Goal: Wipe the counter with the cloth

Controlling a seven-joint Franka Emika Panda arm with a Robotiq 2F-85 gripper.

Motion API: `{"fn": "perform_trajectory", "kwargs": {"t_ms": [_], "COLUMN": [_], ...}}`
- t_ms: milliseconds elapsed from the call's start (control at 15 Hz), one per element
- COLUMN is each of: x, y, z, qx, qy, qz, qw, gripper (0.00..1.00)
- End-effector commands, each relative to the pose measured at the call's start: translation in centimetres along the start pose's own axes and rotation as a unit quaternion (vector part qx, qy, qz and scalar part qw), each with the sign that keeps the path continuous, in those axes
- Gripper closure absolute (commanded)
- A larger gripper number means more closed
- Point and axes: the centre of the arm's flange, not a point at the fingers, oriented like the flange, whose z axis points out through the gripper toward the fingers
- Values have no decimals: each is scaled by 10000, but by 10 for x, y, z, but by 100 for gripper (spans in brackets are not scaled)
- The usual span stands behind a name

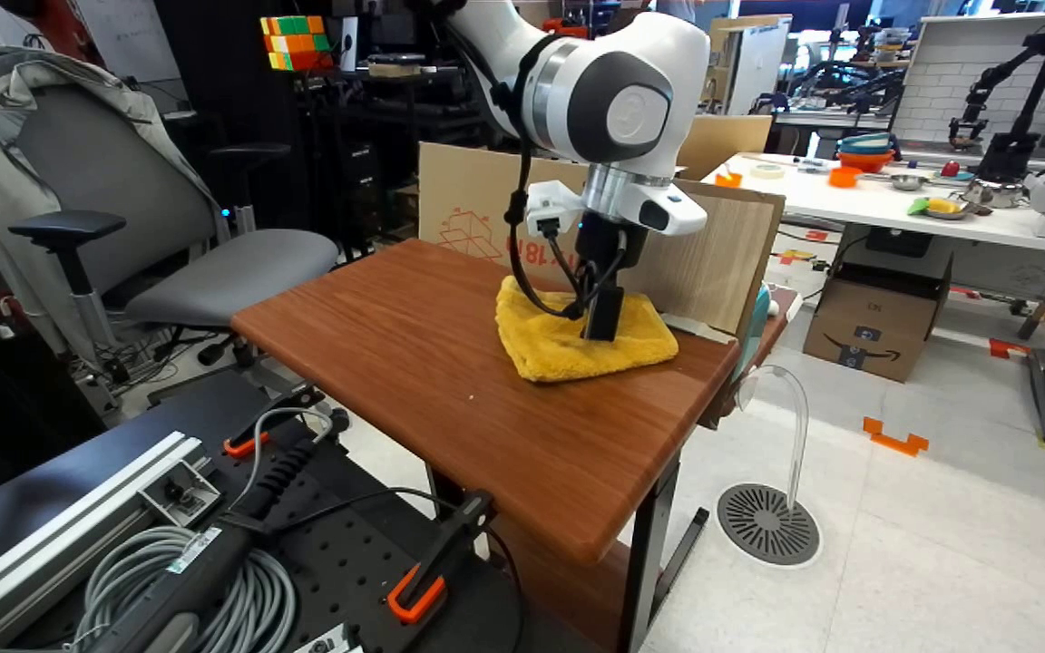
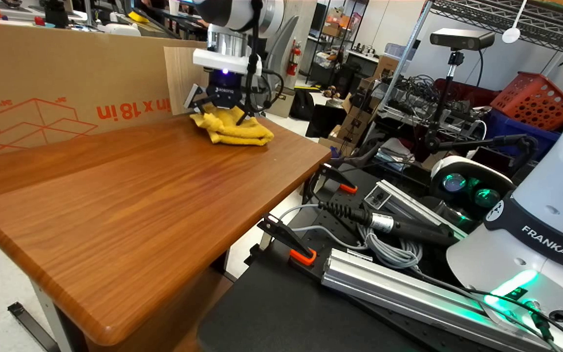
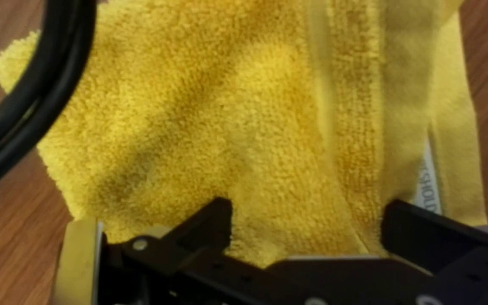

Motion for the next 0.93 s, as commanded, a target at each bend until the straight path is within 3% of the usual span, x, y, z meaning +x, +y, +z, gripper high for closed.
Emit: {"fn": "perform_trajectory", "kwargs": {"t_ms": [0,400,667,867], "x": [-24,-111,-184,-225], "y": [3,-16,-34,-41], "z": [31,57,71,80], "qx": [-458,-1039,-1482,-1763], "qy": [95,319,321,377], "qz": [-368,-1661,-2506,-3130], "qw": [9982,9801,9561,9325], "gripper": [0,0,0,0]}}
